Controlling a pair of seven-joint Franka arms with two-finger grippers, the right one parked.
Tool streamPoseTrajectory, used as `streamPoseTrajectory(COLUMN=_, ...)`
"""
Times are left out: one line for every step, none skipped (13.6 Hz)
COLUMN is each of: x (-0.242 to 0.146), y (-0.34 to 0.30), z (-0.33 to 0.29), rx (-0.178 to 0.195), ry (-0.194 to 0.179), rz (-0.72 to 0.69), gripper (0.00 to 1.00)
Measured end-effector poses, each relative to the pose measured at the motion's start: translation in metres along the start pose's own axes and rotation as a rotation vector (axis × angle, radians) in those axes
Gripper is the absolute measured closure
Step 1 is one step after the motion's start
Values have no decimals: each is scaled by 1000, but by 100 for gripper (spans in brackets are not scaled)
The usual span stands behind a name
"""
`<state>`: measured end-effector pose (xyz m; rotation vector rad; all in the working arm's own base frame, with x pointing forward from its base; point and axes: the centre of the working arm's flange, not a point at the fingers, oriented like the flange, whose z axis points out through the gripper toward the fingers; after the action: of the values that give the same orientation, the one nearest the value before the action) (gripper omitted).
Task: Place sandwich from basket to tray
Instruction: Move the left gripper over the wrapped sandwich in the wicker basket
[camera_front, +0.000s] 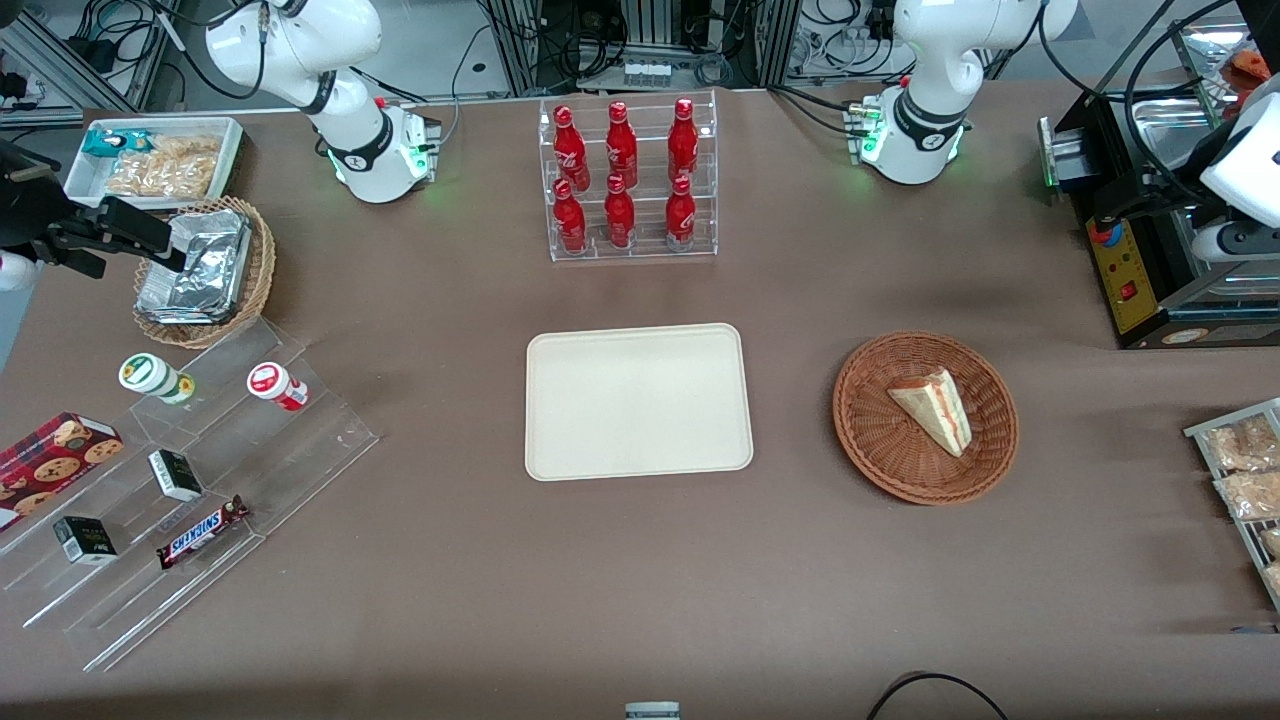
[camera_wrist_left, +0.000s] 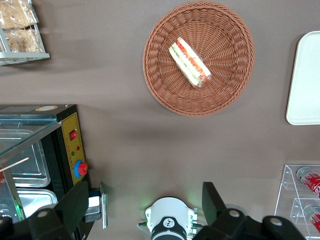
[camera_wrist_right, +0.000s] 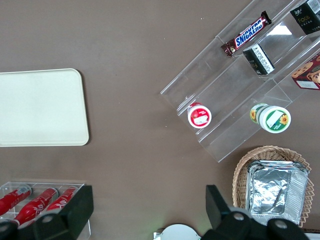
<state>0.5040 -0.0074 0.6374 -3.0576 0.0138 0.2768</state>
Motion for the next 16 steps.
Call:
streamPoseTrajectory(x=0, y=2, z=0, rx=1, ry=1, rz=3, gripper=0)
streamPoseTrajectory(x=1, y=3, z=1, rx=2, ry=1, rz=6, gripper=0)
streamPoseTrajectory(x=4, y=6, z=4, rx=3, ry=-2, rz=11, gripper=0)
streamPoseTrajectory(x=7, y=9, z=8, rx=4, ry=-12, rz=17, gripper=0)
streamPoseTrajectory(x=13, y=13, z=16, rx=6, ry=-24, rz=24, gripper=0)
streamPoseTrajectory(x=22, y=18, z=25, rx=8, ry=-31, rz=32, gripper=0)
streamPoseTrajectory(x=31, y=23, z=36, rx=10, ry=-33, rz=42, gripper=0)
streamPoseTrajectory(x=42, y=28, z=49, rx=11, ry=-30, rz=51, gripper=0)
streamPoseTrajectory(x=52, y=31, z=63, rx=11, ry=-23, rz=57, gripper=0)
streamPoseTrajectory(x=60, y=34, z=80, rx=11, ry=-17, rz=61, gripper=0)
streamPoseTrajectory(x=66, y=36, z=98, rx=10, ry=-17, rz=65, gripper=0)
streamPoseTrajectory(x=70, y=39, z=117, rx=10, ry=-15, rz=71, gripper=0)
streamPoseTrajectory(x=73, y=44, z=135, rx=11, ry=-8, rz=80, gripper=0)
streamPoseTrajectory(x=75, y=49, z=152, rx=11, ry=2, rz=89, gripper=0)
streamPoseTrajectory(x=76, y=53, z=171, rx=10, ry=9, rz=97, gripper=0)
streamPoseTrajectory(x=77, y=55, z=189, rx=10, ry=14, rz=102, gripper=0)
